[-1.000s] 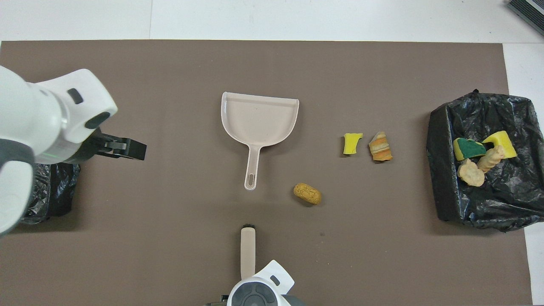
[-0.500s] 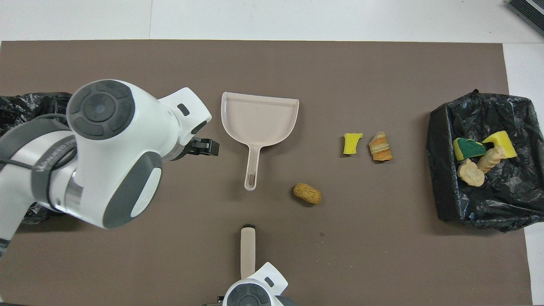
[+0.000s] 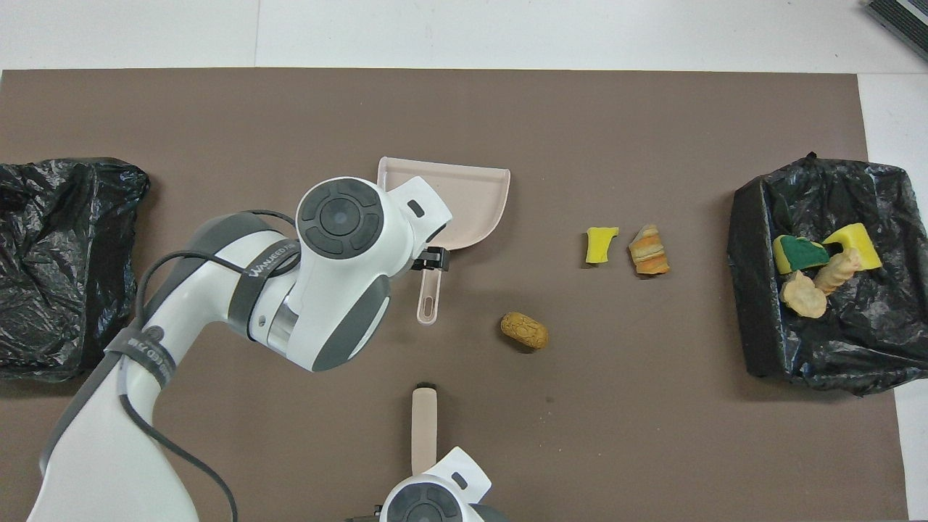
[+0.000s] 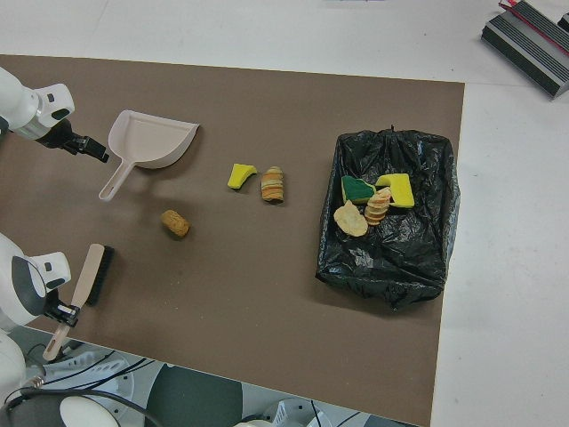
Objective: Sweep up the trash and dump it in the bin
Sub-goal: 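Grasp the dustpan handle with the left gripper while the right gripper reaches the brush, then grasp the brush with the right gripper and bring it to the crusts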
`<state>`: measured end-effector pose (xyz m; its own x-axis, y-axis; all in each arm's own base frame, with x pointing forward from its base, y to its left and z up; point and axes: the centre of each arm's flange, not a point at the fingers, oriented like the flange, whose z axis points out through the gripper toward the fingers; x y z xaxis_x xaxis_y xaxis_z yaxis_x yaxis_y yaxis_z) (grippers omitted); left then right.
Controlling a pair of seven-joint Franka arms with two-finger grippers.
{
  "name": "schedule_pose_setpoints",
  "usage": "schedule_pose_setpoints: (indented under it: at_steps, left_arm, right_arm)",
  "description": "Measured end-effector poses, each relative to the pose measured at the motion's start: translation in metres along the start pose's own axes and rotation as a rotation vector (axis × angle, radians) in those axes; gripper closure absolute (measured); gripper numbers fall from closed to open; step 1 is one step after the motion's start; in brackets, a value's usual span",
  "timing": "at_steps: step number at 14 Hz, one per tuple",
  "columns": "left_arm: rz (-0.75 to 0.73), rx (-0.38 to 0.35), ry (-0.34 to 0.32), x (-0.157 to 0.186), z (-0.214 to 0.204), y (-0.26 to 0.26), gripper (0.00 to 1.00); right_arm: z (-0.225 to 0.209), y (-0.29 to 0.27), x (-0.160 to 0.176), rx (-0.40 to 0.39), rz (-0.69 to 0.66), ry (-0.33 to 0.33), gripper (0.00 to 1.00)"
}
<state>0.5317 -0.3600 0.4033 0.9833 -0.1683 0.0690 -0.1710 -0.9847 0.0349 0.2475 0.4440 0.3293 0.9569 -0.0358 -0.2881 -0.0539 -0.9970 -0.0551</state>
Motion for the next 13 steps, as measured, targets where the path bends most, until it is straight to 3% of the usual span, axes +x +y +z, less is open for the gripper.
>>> schedule_pose_setpoints:
  at_steps: [5,9,12,13]
  left_arm:
    - [-0.029,-0.004,-0.005,-0.005,0.028,0.023,0.00]
    - [-0.019,0.001,-0.019,-0.011,0.037,0.028,0.00]
    - [0.001,0.009,-0.036,-0.022,0.045,0.039,0.00]
    - [0.007,0.010,-0.040,-0.025,0.046,0.043,0.07]
  right_arm:
    - [-0.014,0.014,0.010,-0.043,0.035,-0.056,0.75]
    - [-0.061,0.059,0.026,-0.083,0.084,-0.143,0.75]
    - [-0.101,0.101,0.039,-0.068,0.089,-0.182,0.75]
    - [-0.113,0.116,0.044,-0.059,0.084,-0.189,0.75]
